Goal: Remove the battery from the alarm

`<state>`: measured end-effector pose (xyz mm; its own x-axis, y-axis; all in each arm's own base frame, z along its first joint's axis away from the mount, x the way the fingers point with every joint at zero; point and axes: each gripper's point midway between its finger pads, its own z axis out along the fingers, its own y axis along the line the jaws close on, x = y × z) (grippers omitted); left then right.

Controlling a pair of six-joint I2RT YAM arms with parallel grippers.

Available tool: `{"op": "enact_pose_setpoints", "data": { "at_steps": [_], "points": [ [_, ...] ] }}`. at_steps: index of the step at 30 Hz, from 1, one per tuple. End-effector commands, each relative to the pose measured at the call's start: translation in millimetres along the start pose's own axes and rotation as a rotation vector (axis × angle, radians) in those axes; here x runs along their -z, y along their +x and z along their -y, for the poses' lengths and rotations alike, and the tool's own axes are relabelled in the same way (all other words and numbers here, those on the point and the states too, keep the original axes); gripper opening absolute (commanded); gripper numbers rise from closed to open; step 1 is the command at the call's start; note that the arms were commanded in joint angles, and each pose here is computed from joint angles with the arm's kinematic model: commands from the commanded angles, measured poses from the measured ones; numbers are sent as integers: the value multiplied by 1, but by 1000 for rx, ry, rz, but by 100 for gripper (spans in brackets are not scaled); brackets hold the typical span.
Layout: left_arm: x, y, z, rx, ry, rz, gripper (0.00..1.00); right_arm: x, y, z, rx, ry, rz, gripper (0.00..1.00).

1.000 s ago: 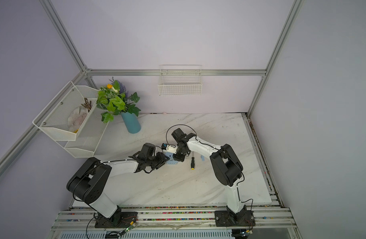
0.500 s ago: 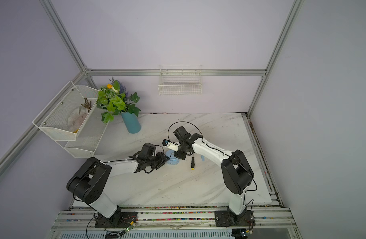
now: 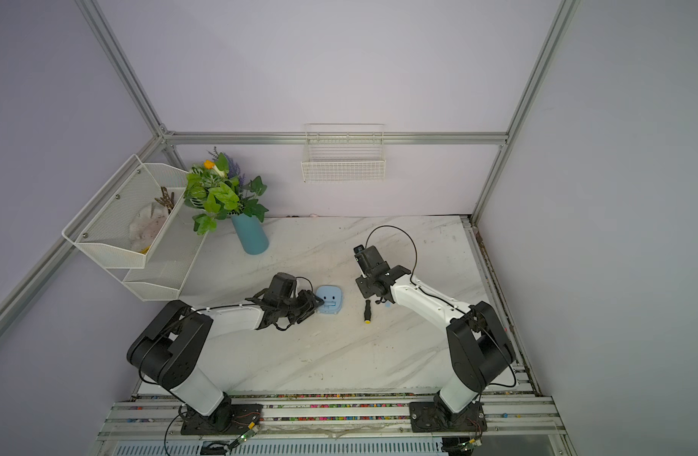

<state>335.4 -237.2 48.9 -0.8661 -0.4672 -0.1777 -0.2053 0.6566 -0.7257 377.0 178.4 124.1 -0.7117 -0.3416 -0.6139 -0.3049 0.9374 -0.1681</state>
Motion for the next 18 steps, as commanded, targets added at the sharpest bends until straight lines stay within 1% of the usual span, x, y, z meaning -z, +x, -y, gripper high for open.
{"op": "enact_pose_setpoints", "data": {
  "at_steps": [1, 6, 10, 13, 18],
  "points": [
    [-1, 11, -20, 26, -76, -37, 58, 4, -8, 37, -280, 153, 123, 0],
    [0, 10, -18, 25, -72, -33, 58, -19, 25, 61, -365, 219, 67, 0],
    [0, 10, -18, 24, -72, -33, 58, -34, 46, 74, -403, 248, 26, 0],
    [0, 10, -18, 26, -72, -32, 58, -44, 55, 78, -439, 230, -18, 0],
    [-1, 9, -16, 27, -66, -35, 58, -55, 67, 77, -451, 212, -92, 0]
  ]
}}
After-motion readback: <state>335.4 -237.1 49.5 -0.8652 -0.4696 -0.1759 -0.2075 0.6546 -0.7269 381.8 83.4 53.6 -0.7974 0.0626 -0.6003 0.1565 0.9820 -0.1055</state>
